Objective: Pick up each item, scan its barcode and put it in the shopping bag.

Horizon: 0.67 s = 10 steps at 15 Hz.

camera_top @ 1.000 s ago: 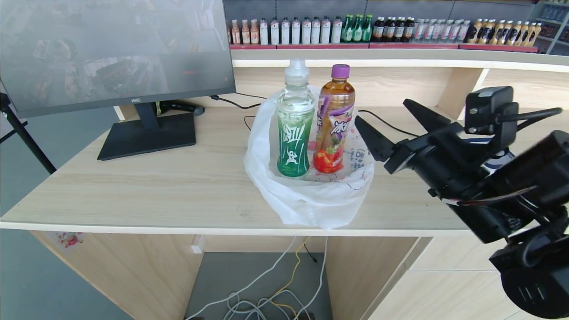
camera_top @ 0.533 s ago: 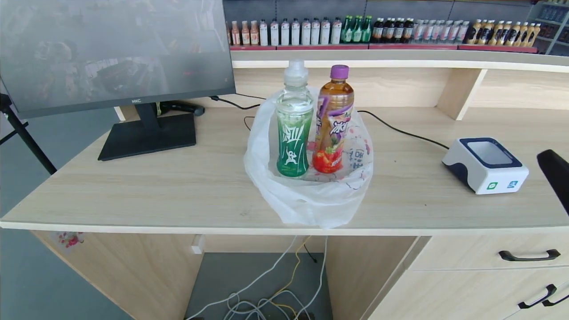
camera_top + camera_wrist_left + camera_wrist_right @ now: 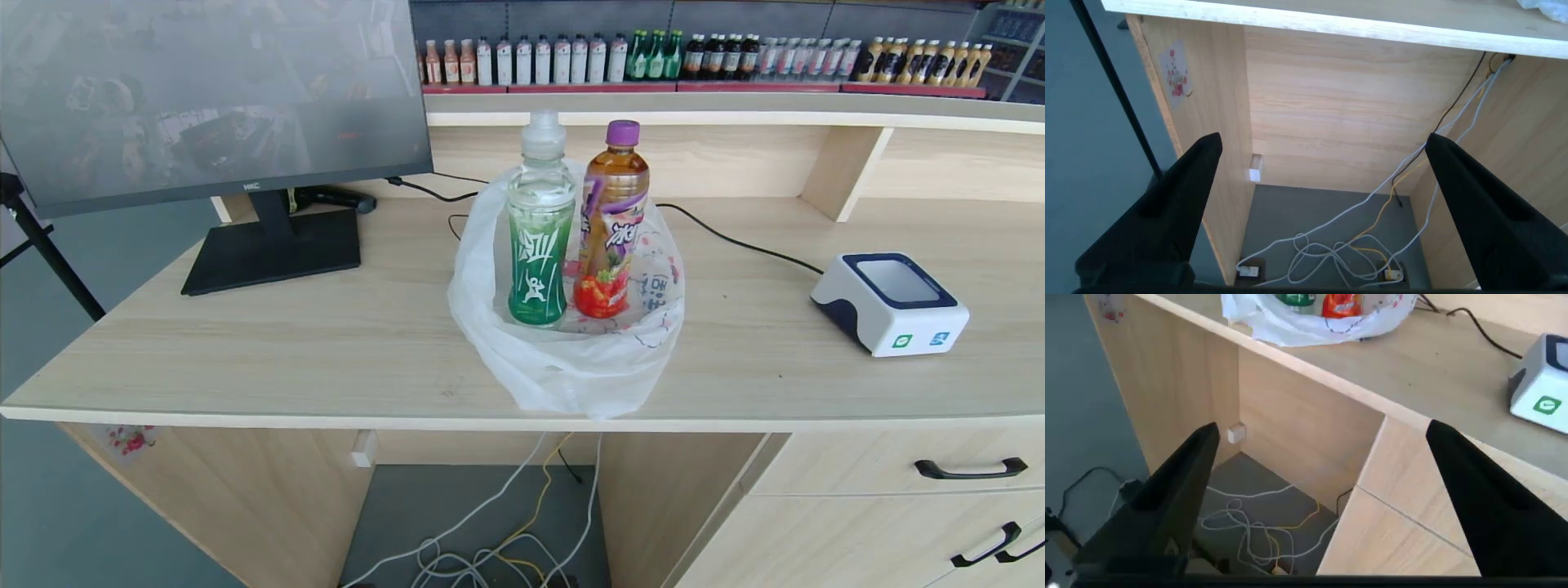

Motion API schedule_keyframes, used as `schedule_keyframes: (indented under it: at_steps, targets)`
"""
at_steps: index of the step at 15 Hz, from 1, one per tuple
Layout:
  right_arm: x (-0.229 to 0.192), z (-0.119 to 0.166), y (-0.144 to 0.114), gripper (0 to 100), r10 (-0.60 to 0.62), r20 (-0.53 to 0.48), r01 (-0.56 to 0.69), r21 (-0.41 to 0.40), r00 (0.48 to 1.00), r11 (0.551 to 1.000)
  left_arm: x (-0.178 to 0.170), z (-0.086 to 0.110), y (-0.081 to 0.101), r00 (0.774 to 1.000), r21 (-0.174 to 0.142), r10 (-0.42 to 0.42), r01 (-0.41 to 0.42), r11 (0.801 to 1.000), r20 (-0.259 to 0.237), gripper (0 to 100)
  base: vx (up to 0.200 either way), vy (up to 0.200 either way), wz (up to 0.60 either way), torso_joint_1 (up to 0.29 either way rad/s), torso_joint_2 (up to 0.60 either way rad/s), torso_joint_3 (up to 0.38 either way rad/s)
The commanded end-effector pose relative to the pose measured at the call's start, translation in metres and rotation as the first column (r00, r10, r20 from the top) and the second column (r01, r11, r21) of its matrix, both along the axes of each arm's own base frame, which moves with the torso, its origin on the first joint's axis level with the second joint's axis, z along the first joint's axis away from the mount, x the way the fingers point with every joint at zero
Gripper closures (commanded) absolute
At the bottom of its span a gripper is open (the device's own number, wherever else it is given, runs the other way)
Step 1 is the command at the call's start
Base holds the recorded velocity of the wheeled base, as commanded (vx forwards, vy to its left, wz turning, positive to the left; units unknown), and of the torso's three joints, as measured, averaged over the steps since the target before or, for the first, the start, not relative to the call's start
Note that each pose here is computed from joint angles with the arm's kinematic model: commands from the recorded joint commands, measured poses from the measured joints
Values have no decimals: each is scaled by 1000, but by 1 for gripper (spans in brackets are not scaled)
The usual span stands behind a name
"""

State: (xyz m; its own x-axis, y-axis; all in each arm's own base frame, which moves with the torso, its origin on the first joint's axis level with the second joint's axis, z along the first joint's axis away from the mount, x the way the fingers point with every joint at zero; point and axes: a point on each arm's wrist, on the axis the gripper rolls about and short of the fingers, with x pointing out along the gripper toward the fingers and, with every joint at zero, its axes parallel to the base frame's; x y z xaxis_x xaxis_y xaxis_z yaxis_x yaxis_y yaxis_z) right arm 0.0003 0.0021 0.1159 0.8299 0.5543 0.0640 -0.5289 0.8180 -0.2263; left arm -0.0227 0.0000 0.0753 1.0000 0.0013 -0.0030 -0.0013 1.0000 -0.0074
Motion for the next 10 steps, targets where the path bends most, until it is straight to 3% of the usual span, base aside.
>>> schedule_keyframes:
  at_steps: [1, 3, 5, 7, 10]
  targets:
    - [-22, -26, -12, 0, -11, 70, 10, 22, 997, 1000, 0, 0, 0, 1000, 0, 0, 0, 1000, 0, 0, 0, 0, 0, 0, 0, 0]
    - [-22, -36, -11, 0, -38, -31, 38, -14, 999, 999, 0, 0, 0, 1000, 1, -1, 1, 1000, 0, 0, 0, 0, 0, 0, 0, 0]
    - [-22, -36, -10, 0, -60, -42, 60, -5, 997, 998, 0, 0, 0, 1000, 1, 0, 0, 1000, 0, 0, 0, 0, 0, 0, 0, 0]
    - [-23, -36, -7, 0, -204, -77, 208, 44, 976, 977, 0, 0, 0, 1000, 1, 0, 0, 1000, 0, 0, 0, 0, 0, 0, 0, 0]
    - [-19, -39, -8, 0, -300, -183, 321, 95, 936, 942, 0, 0, 0, 1000, 3, -1, 1, 1000, 0, 0, 0, 0, 0, 0, 0, 0]
